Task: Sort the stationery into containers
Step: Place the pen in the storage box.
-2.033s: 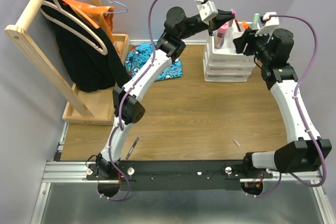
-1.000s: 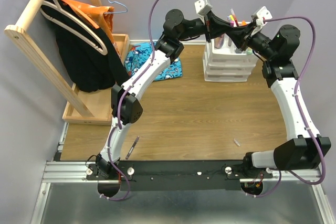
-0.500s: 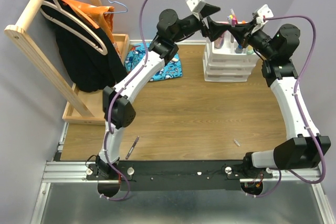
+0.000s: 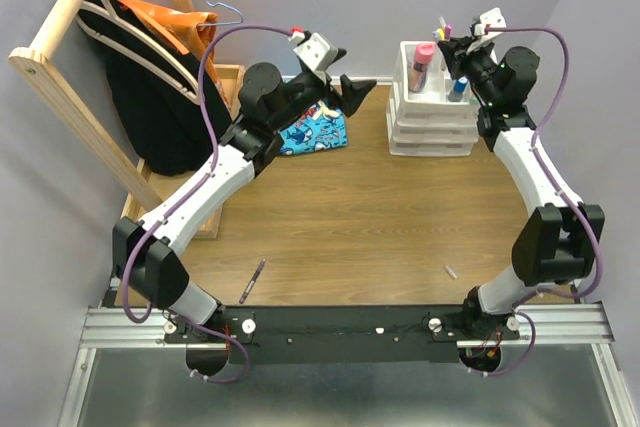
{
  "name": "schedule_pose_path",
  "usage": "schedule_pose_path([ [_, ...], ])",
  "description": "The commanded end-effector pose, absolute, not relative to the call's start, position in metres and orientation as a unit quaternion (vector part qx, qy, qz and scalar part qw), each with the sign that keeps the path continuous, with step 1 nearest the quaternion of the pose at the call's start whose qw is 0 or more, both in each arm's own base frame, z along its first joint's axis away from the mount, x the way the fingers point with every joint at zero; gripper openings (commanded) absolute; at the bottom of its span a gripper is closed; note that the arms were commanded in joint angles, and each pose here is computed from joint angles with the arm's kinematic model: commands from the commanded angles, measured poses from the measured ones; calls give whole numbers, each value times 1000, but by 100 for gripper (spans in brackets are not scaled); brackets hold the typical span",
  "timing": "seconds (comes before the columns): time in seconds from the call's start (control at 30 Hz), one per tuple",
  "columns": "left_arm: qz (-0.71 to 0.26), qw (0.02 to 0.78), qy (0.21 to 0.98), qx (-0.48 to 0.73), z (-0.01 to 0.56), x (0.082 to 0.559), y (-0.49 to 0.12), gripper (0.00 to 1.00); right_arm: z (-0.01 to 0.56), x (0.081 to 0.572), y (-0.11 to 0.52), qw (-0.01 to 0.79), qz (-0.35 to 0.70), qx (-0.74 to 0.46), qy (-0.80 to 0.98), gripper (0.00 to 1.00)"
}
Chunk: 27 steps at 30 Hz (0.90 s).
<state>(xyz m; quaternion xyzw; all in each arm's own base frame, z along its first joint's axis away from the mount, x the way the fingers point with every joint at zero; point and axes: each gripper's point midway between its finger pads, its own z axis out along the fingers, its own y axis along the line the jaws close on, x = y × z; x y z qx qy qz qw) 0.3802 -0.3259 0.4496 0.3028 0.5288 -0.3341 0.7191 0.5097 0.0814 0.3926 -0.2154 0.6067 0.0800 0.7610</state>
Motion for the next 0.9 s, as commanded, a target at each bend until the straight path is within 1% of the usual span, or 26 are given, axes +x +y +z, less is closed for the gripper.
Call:
schedule_pose_path([
  [0.0, -327, 690, 565, 313, 417, 365, -317, 99, 409, 539, 62, 794, 45, -184, 577, 0],
  [0.07, -325, 680, 576, 317, 405, 362, -315, 99, 403, 552, 57, 795, 38, -180, 578, 0],
  [0.13, -319, 680, 580, 316, 404, 359, -311, 99, 401, 562, 51, 798, 29, -171, 577, 1],
  [0.17, -318, 678, 582, 317, 402, 358, -310, 99, 410, 565, 48, 805, 25, -167, 569, 1],
  [0.37, -310, 669, 592, 325, 389, 357, -308, 99, 397, 592, 45, 797, 22, -160, 582, 1],
  [0.4, -311, 668, 593, 324, 388, 359, -309, 99, 396, 596, 31, 796, 11, -152, 586, 0],
  [0.43, -314, 669, 592, 322, 388, 359, -311, 99, 390, 600, 30, 793, 12, -151, 589, 1],
  [0.67, -315, 671, 590, 320, 390, 366, -315, 99, 362, 611, 24, 777, -1, -151, 611, 1],
  [0.87, -314, 672, 589, 320, 389, 367, -315, 99, 343, 610, 23, 760, -10, -158, 630, 1],
])
